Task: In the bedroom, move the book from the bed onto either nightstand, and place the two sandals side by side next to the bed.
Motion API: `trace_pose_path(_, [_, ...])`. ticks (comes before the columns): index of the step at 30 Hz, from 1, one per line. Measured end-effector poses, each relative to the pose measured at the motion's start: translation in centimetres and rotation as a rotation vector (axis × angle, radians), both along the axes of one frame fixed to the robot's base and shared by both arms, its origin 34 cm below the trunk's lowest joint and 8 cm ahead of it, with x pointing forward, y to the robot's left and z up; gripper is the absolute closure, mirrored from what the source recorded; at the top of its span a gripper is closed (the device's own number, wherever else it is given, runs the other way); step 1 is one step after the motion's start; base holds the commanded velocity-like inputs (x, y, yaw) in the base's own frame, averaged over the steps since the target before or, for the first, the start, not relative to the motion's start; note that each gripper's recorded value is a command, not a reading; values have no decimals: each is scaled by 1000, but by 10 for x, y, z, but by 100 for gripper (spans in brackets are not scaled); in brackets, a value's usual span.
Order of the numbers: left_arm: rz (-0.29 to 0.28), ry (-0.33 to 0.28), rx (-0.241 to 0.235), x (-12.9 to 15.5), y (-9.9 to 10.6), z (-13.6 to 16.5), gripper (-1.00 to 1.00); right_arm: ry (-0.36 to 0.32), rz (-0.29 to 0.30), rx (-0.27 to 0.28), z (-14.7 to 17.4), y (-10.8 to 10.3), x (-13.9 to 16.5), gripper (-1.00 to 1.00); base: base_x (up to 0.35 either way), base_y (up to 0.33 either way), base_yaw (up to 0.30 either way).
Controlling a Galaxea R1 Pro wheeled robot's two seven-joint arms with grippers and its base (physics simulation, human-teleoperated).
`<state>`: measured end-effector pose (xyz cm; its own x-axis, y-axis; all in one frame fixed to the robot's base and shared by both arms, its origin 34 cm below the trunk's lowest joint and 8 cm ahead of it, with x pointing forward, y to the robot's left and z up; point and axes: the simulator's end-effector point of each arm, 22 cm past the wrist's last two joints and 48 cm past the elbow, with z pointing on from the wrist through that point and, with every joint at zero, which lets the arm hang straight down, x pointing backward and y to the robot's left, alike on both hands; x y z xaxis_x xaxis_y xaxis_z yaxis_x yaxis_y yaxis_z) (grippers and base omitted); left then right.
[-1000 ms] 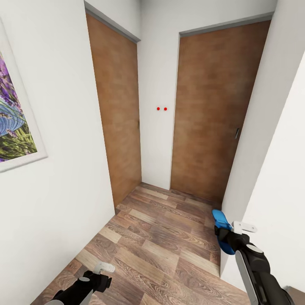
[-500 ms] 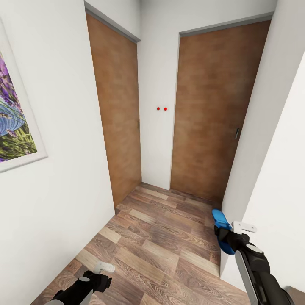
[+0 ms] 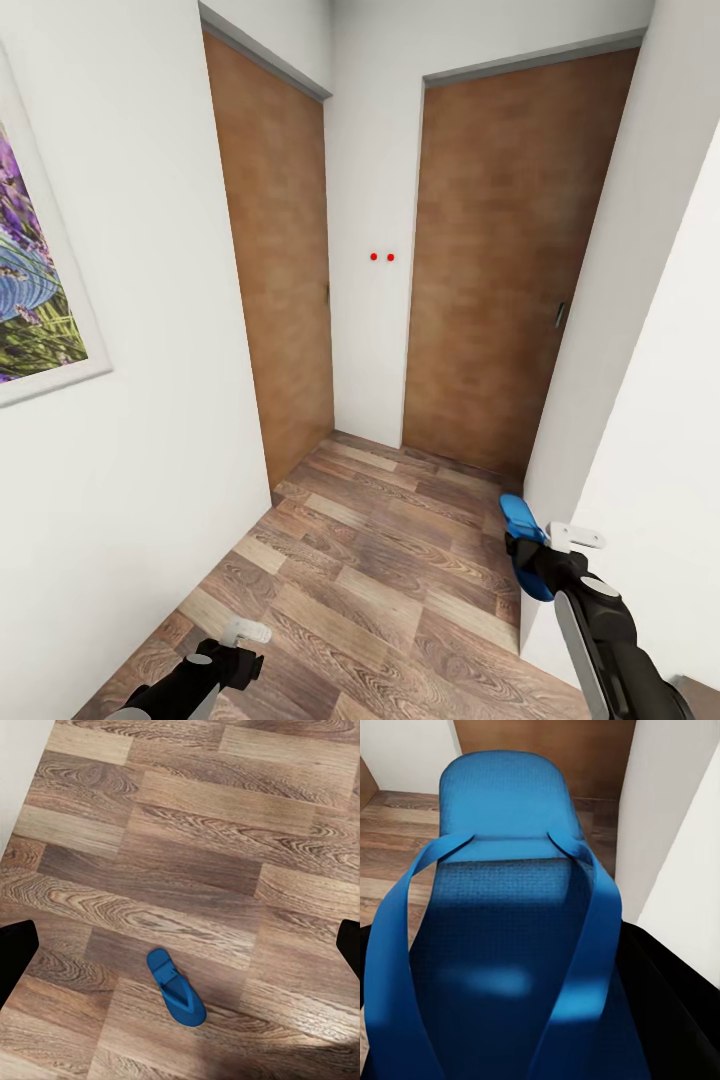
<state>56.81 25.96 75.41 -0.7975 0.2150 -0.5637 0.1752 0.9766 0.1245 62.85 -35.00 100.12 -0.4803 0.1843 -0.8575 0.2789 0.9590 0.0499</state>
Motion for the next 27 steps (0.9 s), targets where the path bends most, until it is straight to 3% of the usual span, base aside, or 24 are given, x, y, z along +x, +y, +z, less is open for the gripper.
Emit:
trace_pose_path(16, [0, 0, 0, 0, 0, 0, -100, 0, 1, 1, 0, 1, 0, 100, 0, 0, 0])
trace_pose_path(27, [0, 0, 0, 0, 0, 0, -100, 15, 37, -6, -6, 16, 2, 100, 0, 0, 0])
